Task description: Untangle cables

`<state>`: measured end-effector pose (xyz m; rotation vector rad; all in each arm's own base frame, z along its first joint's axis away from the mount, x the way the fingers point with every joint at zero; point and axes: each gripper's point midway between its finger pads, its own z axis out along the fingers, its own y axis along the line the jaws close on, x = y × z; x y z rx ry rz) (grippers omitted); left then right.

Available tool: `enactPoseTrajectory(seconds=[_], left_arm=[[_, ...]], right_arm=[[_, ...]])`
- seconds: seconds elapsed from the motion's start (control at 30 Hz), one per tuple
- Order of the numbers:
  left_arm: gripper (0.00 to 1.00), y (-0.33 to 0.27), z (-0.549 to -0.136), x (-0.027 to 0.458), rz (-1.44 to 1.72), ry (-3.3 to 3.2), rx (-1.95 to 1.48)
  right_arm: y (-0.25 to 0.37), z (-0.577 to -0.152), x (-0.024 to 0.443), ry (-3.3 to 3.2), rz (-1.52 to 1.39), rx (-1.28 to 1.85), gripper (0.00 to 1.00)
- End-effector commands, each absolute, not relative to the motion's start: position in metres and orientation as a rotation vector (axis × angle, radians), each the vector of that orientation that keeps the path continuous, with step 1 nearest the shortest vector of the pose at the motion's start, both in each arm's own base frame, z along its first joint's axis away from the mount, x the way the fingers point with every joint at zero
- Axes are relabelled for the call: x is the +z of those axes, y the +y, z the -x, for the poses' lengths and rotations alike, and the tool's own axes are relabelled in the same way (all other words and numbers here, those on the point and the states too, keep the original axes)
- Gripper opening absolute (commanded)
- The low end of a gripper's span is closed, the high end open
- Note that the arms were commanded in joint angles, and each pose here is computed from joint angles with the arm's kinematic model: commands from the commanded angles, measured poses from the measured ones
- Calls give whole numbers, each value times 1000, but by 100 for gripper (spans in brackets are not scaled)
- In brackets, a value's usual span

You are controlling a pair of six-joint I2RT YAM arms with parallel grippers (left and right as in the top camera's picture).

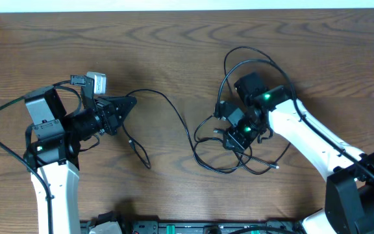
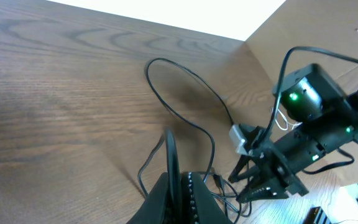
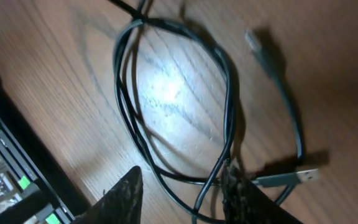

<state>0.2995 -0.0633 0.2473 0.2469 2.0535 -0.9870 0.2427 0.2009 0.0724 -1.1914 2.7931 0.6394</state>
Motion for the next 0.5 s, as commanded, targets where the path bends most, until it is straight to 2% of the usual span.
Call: enactPoseTrajectory(seconds=[0.0, 0.13, 0.47], left_arm=[[8, -65, -298, 246, -266, 2048, -986], [8, -65, -298, 246, -266, 2048, -986], [8, -65, -298, 245, -265, 2049, -986]], right_arm=[[197, -234, 59, 2871, 1126, 577, 36], [191, -236, 44, 2906, 1030, 520, 37], [189, -229, 31, 2922, 1007, 520, 38]])
